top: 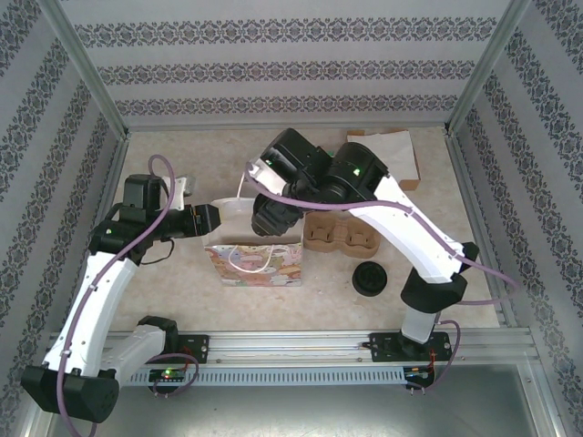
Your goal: Pack the takeout coffee
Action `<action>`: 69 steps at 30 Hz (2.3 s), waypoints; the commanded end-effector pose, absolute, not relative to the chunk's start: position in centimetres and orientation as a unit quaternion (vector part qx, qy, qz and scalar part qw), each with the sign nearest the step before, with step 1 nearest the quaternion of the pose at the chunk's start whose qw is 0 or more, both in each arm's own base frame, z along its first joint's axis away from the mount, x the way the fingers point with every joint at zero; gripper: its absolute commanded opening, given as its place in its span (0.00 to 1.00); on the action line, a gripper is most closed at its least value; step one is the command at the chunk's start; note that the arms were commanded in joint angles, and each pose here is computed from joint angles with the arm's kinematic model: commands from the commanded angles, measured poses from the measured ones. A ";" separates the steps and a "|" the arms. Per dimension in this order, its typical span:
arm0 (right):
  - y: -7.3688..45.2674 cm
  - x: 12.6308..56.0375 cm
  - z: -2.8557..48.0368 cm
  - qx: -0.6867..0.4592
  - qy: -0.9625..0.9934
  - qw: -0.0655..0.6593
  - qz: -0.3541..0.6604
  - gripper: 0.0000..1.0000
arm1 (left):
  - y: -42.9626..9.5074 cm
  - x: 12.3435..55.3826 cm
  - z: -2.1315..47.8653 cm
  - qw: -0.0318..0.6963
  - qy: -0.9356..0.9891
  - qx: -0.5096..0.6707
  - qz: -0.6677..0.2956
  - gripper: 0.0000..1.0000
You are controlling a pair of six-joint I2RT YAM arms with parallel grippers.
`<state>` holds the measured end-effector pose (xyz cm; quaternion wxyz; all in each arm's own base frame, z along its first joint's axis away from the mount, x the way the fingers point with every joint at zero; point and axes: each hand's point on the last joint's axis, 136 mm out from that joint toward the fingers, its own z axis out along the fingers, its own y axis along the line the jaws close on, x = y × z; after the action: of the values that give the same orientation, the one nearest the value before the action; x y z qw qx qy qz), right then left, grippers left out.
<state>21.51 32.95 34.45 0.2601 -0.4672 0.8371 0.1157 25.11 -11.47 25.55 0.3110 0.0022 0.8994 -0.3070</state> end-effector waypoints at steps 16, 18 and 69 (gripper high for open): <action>33.9 20.6 29.2 -0.655 0.731 0.157 0.111 0.72 | -11.2 23.9 27.7 0.336 0.897 0.045 -0.285 0.58; 33.8 21.1 29.0 -0.663 0.724 0.158 0.107 0.72 | -11.2 24.0 27.7 0.337 0.897 0.047 -0.283 0.58; 33.6 23.3 24.1 -0.744 0.657 0.095 0.082 0.67 | -11.1 23.9 26.9 0.331 0.900 0.052 -0.277 0.59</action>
<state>23.40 33.99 24.64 0.1130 -0.7344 0.6639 0.0841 24.32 -10.98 26.62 0.3266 0.0365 0.9014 -0.2820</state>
